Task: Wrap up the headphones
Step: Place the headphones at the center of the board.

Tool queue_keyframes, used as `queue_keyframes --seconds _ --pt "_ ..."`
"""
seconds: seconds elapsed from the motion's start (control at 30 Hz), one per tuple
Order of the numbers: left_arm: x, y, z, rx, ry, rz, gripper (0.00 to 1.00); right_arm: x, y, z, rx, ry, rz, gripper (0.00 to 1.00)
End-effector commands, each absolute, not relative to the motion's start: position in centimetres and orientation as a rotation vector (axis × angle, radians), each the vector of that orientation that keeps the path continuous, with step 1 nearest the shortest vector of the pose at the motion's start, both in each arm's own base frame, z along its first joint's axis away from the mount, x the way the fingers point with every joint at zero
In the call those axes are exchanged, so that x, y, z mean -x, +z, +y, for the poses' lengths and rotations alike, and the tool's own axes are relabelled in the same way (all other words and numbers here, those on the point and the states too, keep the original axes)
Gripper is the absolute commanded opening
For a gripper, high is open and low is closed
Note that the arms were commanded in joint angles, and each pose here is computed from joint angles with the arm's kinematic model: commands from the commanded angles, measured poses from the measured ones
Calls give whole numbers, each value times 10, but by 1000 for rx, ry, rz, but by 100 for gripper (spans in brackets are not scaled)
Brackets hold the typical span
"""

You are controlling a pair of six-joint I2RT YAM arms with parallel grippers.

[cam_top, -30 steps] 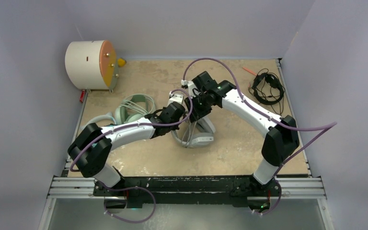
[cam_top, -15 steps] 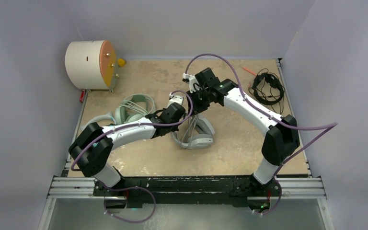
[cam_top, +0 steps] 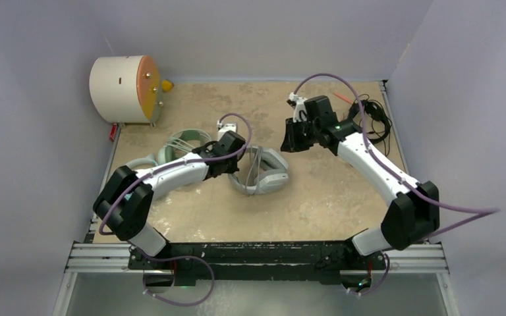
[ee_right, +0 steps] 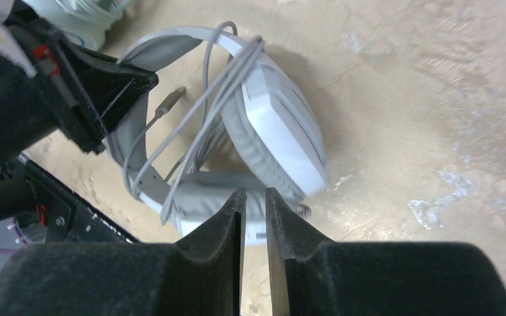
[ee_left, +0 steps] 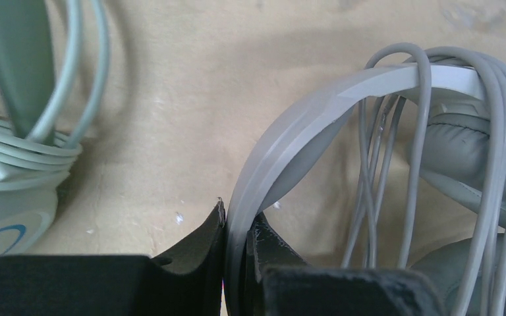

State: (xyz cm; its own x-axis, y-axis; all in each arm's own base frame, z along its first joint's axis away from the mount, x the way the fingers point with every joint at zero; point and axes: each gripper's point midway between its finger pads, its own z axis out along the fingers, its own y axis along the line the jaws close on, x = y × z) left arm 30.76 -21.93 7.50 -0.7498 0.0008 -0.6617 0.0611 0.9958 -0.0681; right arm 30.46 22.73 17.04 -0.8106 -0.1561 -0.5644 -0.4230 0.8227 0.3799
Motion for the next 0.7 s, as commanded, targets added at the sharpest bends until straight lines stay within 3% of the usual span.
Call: queue_keyframes --seconds 0.0,0.47,0.53,0.67 --pt "-343 96 -222 160 -269 2361 0 -311 193 220 365 691 2377 19" --pt "-442 72 -192 350 -180 2330 0 -296 195 185 255 612 2273 22" --pt "-456 72 -192 351 -195 2313 5 -291 186 175 242 566 2271 24" --pt "-467 79 -201 306 -205 2349 30 -273 168 170 299 570 2272 42"
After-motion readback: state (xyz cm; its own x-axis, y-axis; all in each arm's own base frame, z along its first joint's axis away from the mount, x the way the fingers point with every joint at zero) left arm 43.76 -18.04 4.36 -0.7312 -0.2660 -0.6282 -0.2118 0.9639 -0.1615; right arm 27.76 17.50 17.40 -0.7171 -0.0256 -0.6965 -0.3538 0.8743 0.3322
